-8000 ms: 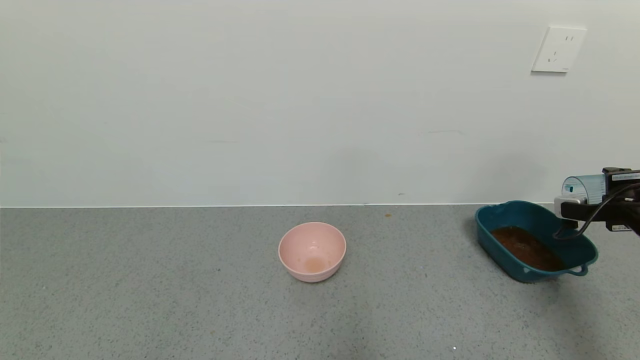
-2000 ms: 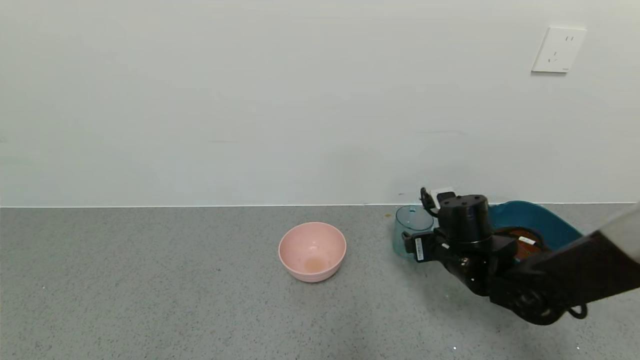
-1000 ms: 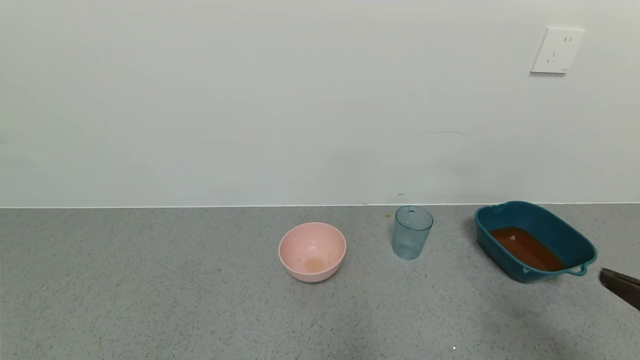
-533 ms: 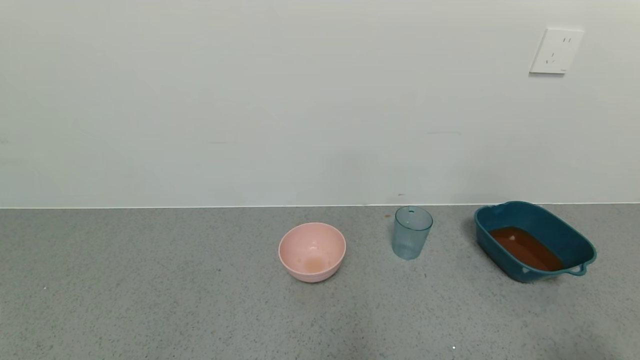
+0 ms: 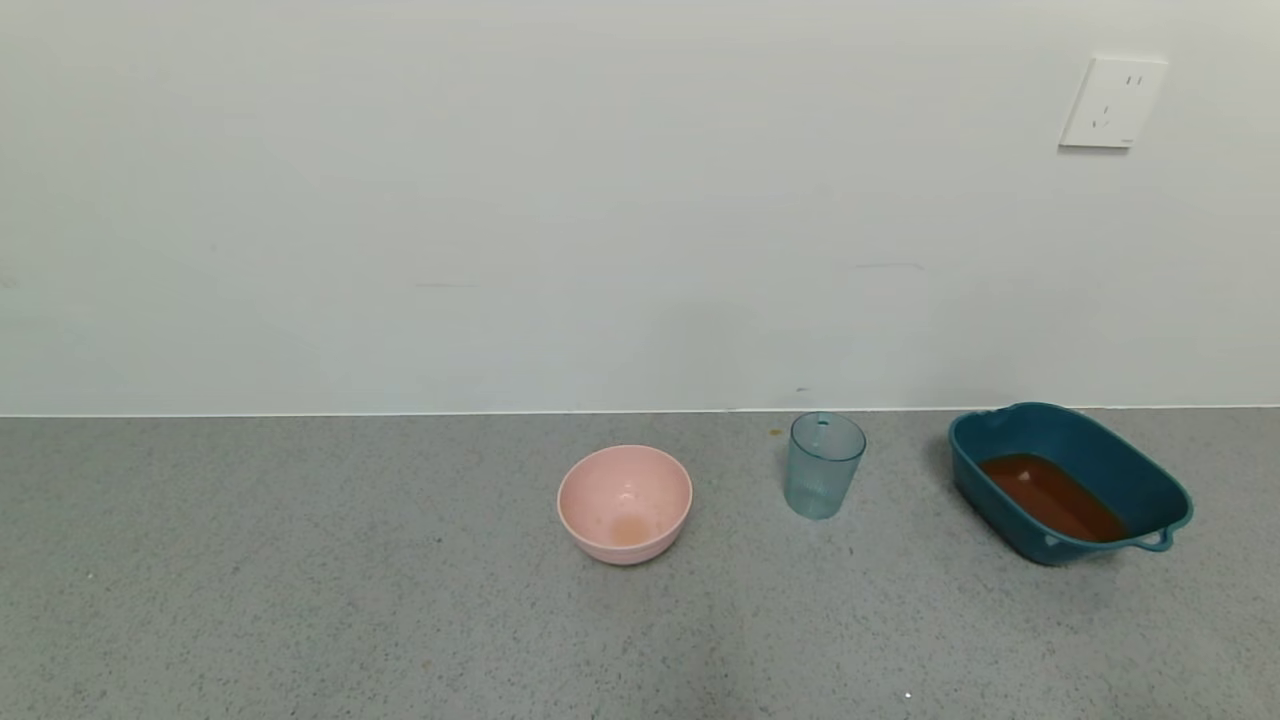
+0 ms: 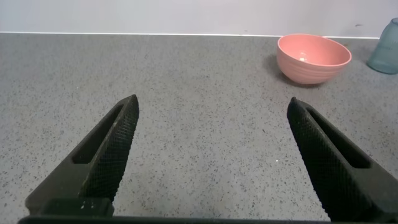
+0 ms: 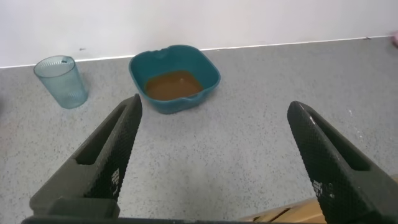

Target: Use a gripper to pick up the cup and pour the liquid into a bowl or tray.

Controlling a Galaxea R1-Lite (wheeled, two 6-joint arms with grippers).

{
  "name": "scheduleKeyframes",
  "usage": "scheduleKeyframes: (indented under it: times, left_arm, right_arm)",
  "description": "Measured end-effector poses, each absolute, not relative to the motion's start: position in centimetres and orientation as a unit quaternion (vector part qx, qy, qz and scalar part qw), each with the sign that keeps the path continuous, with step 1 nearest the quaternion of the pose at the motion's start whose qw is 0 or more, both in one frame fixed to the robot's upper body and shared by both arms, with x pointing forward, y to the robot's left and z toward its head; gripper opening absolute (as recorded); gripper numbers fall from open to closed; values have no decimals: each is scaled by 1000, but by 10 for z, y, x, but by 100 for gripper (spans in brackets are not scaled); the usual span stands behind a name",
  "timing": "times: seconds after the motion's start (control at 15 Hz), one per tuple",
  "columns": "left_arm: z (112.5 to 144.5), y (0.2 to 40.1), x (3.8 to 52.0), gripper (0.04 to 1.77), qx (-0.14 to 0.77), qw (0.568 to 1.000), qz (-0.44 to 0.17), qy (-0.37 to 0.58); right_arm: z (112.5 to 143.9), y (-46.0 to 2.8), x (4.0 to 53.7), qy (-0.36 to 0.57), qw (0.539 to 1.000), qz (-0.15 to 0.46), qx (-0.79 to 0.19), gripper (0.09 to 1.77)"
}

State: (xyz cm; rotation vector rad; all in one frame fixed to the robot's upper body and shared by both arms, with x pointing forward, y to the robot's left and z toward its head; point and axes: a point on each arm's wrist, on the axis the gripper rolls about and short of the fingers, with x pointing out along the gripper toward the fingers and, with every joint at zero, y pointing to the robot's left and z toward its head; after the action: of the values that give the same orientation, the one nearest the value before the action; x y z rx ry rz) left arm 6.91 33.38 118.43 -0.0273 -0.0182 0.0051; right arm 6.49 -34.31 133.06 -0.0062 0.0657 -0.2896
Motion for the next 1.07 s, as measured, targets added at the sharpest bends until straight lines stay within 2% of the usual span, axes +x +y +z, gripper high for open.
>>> scheduleKeyframes:
  times: [0.33,0.47,0.6,1.07]
  left_arm:
    - [1184,334,69,172,-14,1000,3,-9]
    - [1184,334,69,172,-14,1000,3,-9]
    - [1184,334,69,172,-14,1000,3,-9]
    - [1184,334,69,172,-14,1000,3,-9]
  right_arm:
    - [1311,-340,53,9,986,-165,23,170]
    - [1307,-339,48,0,992,-122,29,170]
    - [1298,-339,44,-6,993,-111,30,170]
    - [1238,-339,53,-39,997,-62,24,170]
